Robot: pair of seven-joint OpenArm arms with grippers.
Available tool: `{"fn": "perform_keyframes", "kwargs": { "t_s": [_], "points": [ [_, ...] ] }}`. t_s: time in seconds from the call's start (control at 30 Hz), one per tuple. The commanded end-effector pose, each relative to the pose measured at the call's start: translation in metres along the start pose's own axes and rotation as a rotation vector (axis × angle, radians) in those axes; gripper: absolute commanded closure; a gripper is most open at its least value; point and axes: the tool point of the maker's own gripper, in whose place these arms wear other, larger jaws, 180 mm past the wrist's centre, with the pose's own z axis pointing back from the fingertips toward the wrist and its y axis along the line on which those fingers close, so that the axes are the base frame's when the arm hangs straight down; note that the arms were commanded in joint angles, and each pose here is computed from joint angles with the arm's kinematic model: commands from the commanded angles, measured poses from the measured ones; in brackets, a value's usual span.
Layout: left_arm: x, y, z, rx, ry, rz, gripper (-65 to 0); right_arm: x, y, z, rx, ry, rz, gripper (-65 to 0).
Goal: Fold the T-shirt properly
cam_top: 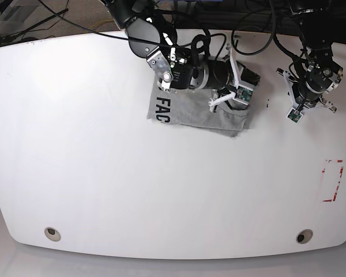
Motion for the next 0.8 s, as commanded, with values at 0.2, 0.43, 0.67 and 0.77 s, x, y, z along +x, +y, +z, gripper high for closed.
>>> {"fn": "perform_keyframes", "kwargs": {
  "t_s": [0.2,0.43,0.67,0.77],
  "points": [
    [0.007,0.009,0.004,0.025,-0.024,-0.009,-0.6,-0.013,-0.015,-0.026,0.038,0.061,-0.05,-27.0],
    [0.013,0.011,0.006,0.035,-0.039,-0.013,-0.6,0.0,-0.013,-0.003,0.005,0.005,0.004,-43.3],
    [0.051,0.031,0.024,0.108,-0.14,-0.029,-0.6,0.013,-0.022,0.042,-0.091,-0.066,0.071,-42.2],
    [0.064,0.038,0.028,0.129,-0.174,-0.032,-0.6,0.012,-0.04,0.058,-0.138,-0.108,0.006,-42.2]
  ]
}}
